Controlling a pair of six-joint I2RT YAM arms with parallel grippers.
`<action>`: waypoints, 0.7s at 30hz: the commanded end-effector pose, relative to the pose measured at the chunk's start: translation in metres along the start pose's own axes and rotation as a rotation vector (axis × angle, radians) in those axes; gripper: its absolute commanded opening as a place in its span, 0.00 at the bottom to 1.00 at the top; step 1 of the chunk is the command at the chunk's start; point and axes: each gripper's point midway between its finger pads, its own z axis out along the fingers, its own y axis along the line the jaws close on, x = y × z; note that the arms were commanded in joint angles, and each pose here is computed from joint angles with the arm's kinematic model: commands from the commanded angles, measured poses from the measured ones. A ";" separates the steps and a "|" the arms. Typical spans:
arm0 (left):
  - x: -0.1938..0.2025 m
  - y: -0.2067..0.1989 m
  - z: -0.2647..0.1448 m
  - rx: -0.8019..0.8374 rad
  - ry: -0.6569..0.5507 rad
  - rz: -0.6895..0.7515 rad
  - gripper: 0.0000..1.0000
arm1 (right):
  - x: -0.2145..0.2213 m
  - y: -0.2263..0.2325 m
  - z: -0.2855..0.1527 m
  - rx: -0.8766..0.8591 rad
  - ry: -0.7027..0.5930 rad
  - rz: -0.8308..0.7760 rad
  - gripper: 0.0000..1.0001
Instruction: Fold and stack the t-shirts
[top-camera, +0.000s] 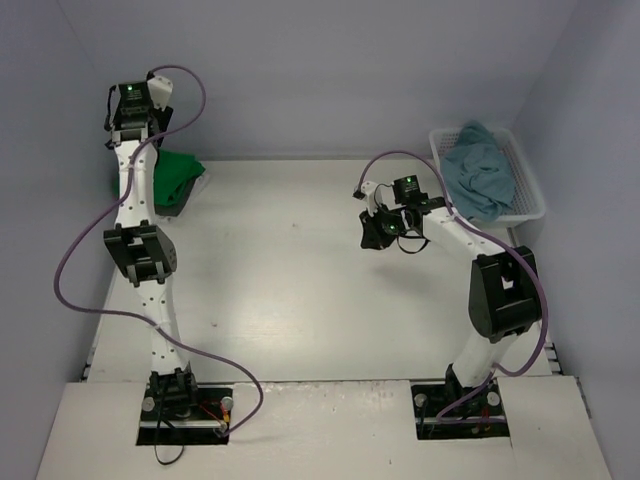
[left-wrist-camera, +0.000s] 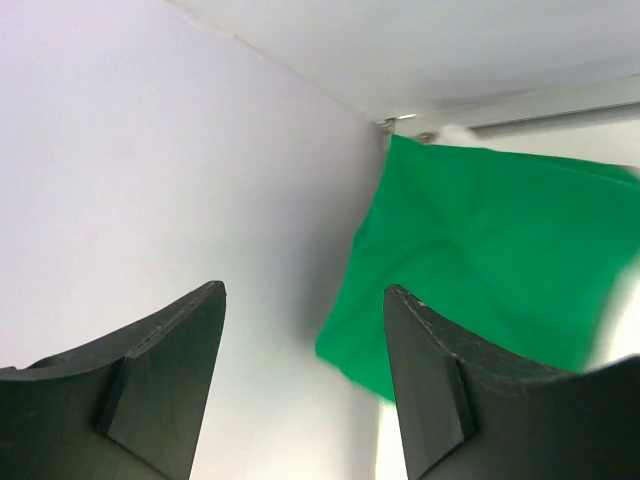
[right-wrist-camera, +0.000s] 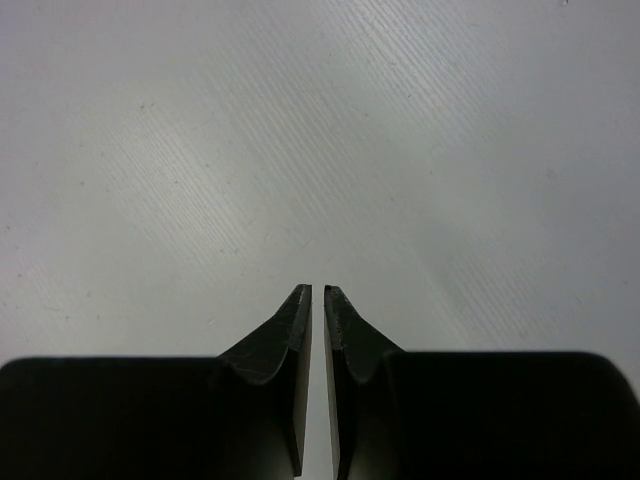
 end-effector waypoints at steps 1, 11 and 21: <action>-0.048 0.017 -0.087 0.100 -0.122 -0.159 0.59 | -0.019 -0.007 -0.013 0.041 -0.063 -0.040 0.08; -0.034 -0.075 -0.229 0.700 -0.082 -0.416 0.59 | -0.037 -0.029 -0.051 0.132 -0.181 -0.001 0.12; -0.008 -0.120 -0.341 1.015 -0.117 -0.499 0.63 | -0.032 -0.057 -0.074 0.210 -0.225 0.057 0.25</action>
